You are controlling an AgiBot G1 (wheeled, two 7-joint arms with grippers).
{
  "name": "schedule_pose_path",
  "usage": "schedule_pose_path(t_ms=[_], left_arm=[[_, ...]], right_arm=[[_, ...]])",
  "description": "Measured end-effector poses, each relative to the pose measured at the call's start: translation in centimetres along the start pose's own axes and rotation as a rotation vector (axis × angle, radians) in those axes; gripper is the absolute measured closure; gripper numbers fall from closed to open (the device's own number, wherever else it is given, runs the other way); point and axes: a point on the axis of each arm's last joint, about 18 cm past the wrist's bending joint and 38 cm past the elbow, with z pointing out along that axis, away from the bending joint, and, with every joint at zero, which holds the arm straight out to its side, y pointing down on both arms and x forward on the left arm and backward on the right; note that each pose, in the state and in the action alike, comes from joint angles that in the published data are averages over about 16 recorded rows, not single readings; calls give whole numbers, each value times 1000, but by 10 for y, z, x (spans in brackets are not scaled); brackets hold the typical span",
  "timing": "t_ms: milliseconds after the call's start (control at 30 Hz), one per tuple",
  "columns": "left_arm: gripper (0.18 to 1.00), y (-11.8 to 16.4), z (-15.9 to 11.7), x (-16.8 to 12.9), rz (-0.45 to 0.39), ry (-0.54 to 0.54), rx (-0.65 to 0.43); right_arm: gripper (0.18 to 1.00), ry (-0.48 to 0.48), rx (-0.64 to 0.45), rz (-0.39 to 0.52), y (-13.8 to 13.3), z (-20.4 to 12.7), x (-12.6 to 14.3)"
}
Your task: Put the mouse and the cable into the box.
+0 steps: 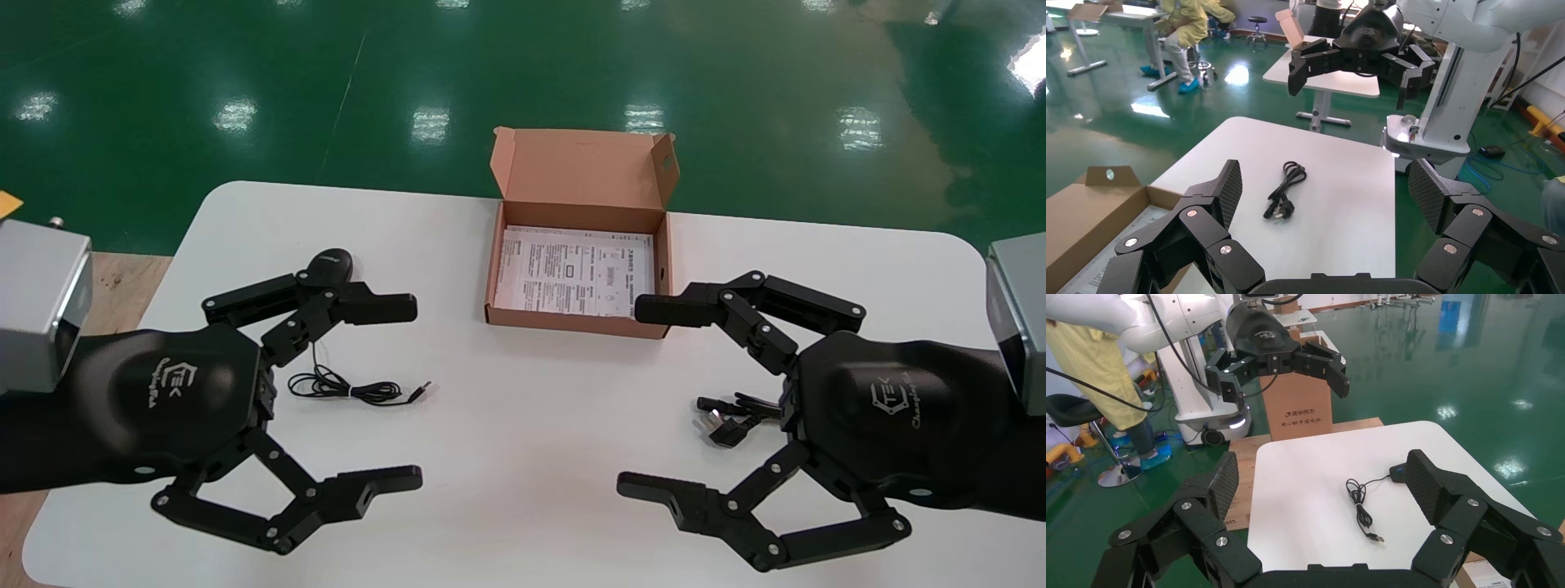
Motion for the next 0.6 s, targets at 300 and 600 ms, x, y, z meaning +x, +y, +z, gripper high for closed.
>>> schedule_pose_path(t_ms=[300, 600], left_arm=[[183, 0, 0, 0, 0, 0, 0], [183, 0, 0, 0, 0, 1, 0]], right_arm=[[179, 0, 0, 0, 0, 0, 0], [179, 0, 0, 0, 0, 0, 0]])
